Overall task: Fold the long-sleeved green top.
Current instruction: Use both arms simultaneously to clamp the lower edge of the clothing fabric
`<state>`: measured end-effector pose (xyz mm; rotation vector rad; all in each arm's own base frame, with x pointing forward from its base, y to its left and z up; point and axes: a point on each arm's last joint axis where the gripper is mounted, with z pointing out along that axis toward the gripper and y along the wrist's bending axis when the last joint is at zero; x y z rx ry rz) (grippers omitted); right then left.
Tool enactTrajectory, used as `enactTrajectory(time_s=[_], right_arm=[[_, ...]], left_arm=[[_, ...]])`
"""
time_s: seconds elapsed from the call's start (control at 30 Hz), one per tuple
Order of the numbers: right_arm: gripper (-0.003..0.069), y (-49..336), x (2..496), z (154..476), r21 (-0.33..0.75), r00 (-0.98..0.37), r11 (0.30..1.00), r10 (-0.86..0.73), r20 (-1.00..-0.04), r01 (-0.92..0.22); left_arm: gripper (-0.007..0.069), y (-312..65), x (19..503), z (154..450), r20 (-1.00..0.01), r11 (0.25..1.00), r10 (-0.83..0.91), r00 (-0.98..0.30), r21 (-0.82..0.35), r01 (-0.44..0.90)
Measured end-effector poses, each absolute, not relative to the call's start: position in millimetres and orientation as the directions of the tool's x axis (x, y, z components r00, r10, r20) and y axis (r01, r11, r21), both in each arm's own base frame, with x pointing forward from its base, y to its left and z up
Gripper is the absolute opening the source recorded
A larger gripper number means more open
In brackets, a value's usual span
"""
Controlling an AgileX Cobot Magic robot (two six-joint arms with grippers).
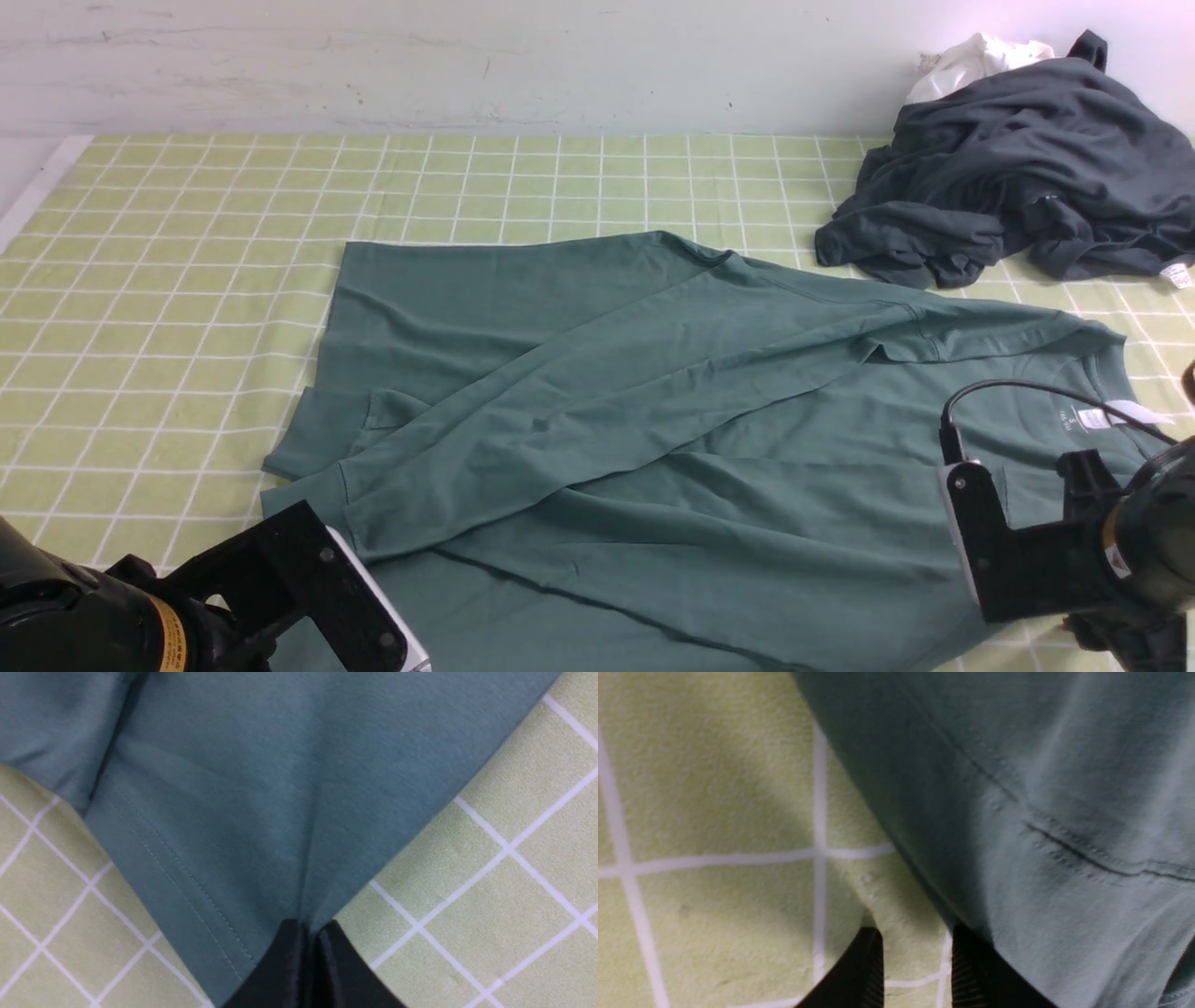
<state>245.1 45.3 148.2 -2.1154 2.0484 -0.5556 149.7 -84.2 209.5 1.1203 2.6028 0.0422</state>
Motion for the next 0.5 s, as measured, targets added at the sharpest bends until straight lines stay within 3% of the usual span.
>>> enactTrajectory(time_s=[0.2, 0.5], right_arm=[[0.0172, 47.2, 246.9, 149.4, -0.383, -0.033, -0.018, -0.991, 0.126, -0.923], [0.0169, 52.9, 255.0, 143.1, -0.41, -0.008, -0.029, -0.996, 0.088, -0.911]], left_arm=[[-0.0001, -84.2, 149.7, 209.5, -0.267, 0.694, 0.714, -0.648, 0.146, 0.705], [-0.0001, -84.8, 149.3, 209.4, -0.269, 0.699, 0.708, -0.653, 0.136, 0.702]])
